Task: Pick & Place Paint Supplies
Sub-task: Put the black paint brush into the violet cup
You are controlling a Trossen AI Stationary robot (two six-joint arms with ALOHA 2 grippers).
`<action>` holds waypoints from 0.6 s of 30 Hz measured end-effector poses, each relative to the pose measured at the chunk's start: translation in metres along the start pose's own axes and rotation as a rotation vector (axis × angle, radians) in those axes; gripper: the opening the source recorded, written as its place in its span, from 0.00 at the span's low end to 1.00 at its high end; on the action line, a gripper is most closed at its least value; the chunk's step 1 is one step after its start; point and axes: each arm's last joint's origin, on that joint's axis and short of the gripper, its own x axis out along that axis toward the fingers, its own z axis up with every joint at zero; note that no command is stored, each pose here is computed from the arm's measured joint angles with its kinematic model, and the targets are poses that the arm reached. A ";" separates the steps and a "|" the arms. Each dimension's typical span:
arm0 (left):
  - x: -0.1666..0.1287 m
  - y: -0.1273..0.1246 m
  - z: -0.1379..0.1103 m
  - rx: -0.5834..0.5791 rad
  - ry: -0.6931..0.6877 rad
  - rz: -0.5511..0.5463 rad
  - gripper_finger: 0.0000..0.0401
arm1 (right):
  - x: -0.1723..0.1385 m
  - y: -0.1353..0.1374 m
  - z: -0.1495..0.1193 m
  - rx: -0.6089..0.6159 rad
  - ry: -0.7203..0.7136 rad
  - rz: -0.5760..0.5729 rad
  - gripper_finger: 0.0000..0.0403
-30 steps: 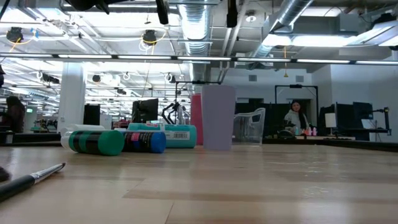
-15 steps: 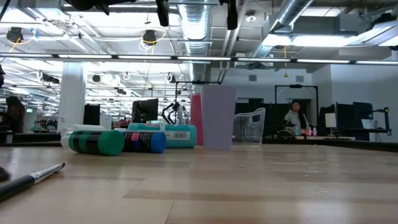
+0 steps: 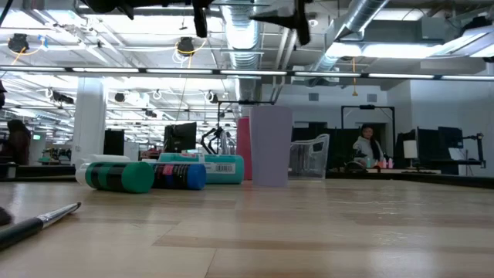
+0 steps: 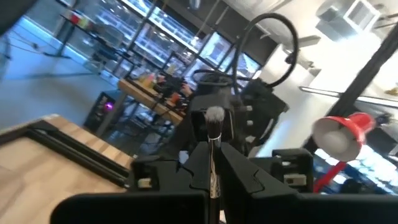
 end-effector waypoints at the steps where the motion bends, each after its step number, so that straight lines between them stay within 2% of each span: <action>1: 0.000 0.001 -0.001 0.014 0.001 0.015 0.00 | -0.004 -0.002 0.003 -0.016 0.016 -0.023 0.69; 6: 0.000 0.003 -0.007 0.093 0.020 0.125 0.00 | -0.034 -0.009 0.018 -0.092 0.096 -0.127 0.70; 11: 0.007 0.009 -0.021 0.167 0.046 0.216 0.00 | -0.062 -0.013 0.030 -0.168 0.152 -0.185 0.70; 18: 0.044 0.022 -0.052 0.266 0.114 0.335 0.00 | -0.096 -0.016 0.028 -0.280 0.286 -0.243 0.70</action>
